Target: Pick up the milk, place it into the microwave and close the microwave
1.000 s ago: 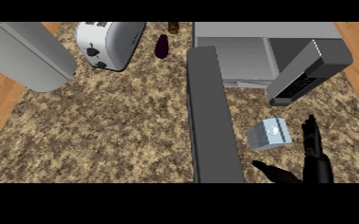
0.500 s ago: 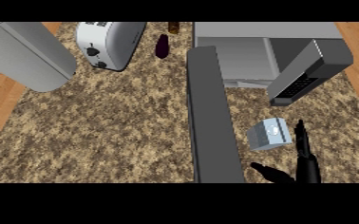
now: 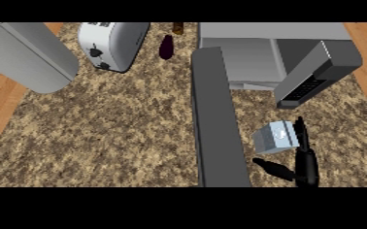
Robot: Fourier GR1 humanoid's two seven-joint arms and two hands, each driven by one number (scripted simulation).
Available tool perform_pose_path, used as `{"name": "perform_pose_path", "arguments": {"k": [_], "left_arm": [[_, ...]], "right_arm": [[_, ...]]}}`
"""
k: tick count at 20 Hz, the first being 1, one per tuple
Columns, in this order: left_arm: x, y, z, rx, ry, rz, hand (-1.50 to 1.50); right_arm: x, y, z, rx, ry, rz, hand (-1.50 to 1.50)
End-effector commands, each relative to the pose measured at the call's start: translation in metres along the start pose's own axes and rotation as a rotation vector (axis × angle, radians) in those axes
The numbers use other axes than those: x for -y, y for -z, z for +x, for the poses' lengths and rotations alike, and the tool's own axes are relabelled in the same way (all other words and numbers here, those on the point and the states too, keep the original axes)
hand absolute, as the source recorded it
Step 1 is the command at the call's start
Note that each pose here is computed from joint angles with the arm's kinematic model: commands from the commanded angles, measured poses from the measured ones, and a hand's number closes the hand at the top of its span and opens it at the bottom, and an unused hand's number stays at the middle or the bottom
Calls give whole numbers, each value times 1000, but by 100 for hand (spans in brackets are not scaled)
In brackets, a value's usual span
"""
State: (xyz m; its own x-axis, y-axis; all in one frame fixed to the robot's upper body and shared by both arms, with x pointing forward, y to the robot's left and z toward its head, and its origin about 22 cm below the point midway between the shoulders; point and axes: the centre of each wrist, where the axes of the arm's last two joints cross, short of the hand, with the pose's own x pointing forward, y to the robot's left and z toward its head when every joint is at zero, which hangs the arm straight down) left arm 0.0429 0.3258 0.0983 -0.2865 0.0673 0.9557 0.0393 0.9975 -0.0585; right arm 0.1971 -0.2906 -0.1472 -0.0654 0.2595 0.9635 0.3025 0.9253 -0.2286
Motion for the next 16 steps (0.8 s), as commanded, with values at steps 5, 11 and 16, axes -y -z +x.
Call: {"name": "perform_pose_path", "arguments": {"k": [5,11,16], "left_arm": [[15,-3,13,71,-75,-44,-150],[9,-9,22,101,-70,-50,-150],[11,-3,12,106,-77,-53,-150]], "right_arm": [[-17,15,-11,9,116,61,150],[-7,29,-16,73,78,60,150],[-29,33,-15,130,161,144,150]]}}
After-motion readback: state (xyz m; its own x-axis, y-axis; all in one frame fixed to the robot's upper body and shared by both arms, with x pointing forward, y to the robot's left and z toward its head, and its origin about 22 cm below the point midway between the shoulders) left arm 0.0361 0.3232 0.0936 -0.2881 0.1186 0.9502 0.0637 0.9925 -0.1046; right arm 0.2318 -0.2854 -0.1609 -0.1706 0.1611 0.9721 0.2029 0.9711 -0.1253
